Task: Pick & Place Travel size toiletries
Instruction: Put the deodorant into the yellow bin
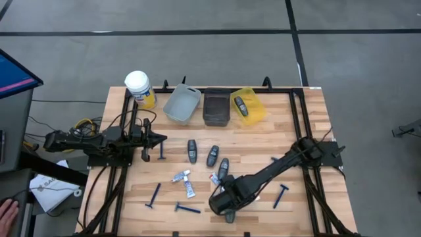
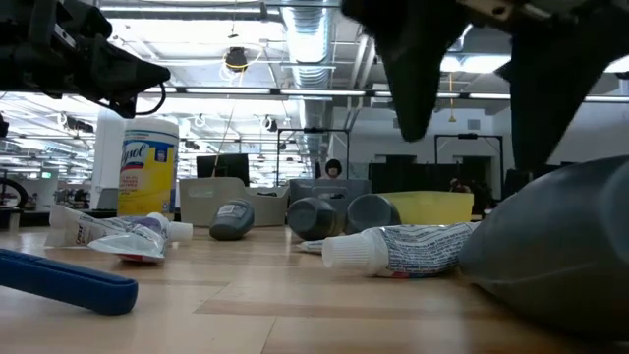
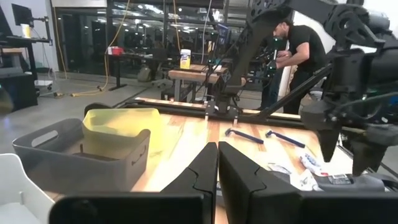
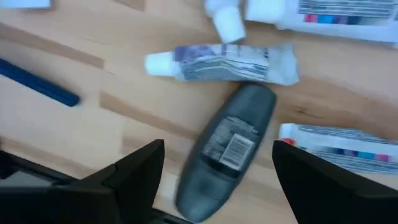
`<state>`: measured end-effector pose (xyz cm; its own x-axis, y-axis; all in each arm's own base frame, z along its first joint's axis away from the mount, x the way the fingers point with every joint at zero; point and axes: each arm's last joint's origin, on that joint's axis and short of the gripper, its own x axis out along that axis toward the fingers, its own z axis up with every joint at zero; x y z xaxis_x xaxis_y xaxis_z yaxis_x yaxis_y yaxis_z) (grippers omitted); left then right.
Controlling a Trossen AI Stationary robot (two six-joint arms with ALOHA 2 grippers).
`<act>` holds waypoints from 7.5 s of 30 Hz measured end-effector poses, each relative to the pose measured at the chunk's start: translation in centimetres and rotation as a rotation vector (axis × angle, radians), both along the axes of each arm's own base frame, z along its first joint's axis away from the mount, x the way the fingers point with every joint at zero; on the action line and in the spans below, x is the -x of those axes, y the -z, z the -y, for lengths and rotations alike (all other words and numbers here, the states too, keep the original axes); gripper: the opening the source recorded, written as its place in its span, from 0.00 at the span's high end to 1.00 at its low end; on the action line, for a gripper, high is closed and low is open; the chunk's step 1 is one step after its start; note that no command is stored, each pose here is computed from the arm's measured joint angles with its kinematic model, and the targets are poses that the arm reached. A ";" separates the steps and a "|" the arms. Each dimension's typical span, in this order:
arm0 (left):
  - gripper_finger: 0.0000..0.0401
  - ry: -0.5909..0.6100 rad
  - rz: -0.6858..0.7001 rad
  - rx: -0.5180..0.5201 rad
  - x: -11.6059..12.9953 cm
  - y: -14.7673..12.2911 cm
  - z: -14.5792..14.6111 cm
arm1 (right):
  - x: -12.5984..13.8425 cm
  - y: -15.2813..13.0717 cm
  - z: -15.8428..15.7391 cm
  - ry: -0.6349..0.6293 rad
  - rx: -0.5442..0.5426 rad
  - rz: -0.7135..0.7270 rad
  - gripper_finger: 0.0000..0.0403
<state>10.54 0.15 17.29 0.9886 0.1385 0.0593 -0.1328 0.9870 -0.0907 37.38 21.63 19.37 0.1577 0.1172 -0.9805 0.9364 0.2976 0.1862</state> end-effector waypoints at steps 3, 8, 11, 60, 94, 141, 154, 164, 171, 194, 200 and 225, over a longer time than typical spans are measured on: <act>0.98 0.000 -0.005 -0.001 0.0 0.0 0.0 | -0.4 0.7 0.2 0.013 -0.011 -0.015 0.28; 0.98 0.002 -0.011 0.000 -0.1 0.1 0.0 | -0.9 2.4 -0.2 0.020 -0.029 -0.037 0.28; 0.98 0.002 -0.015 -0.001 -0.1 0.1 0.0 | -1.1 3.5 -0.4 0.020 -0.044 -0.071 0.28; 0.98 0.001 -0.011 0.000 -0.2 0.1 0.0 | -2.2 -2.0 0.7 -0.186 0.009 -0.110 0.53; 0.98 0.001 -0.004 0.000 -0.2 0.0 0.0 | -3.4 -12.8 32.2 -0.193 0.334 -0.047 0.53; 0.98 0.001 0.020 0.001 -0.1 -0.2 0.0 | 5.7 -1.2 48.9 -0.313 0.215 -0.332 0.51; 0.98 0.001 0.025 0.001 -0.1 -0.3 0.0 | 5.8 0.5 49.1 -0.305 0.239 -0.310 0.48; 0.98 0.001 0.031 0.001 -0.1 -0.3 0.0 | 5.6 0.5 49.3 -0.319 0.259 -0.293 0.47; 0.98 0.000 0.035 0.001 -0.1 -0.4 0.0 | 5.6 0.5 49.6 -0.309 0.274 -0.280 0.42; 0.98 0.000 0.041 0.001 -0.1 -0.4 0.0 | 5.0 -15.3 36.6 -0.157 0.427 0.051 0.39; 0.98 0.000 0.041 0.001 -0.1 -0.4 0.0 | 2.7 -15.5 29.4 -0.121 0.400 0.109 0.39; 0.98 0.001 -0.020 -0.001 -0.7 0.1 0.0 | -6.1 0.9 13.4 0.005 0.164 -0.108 0.39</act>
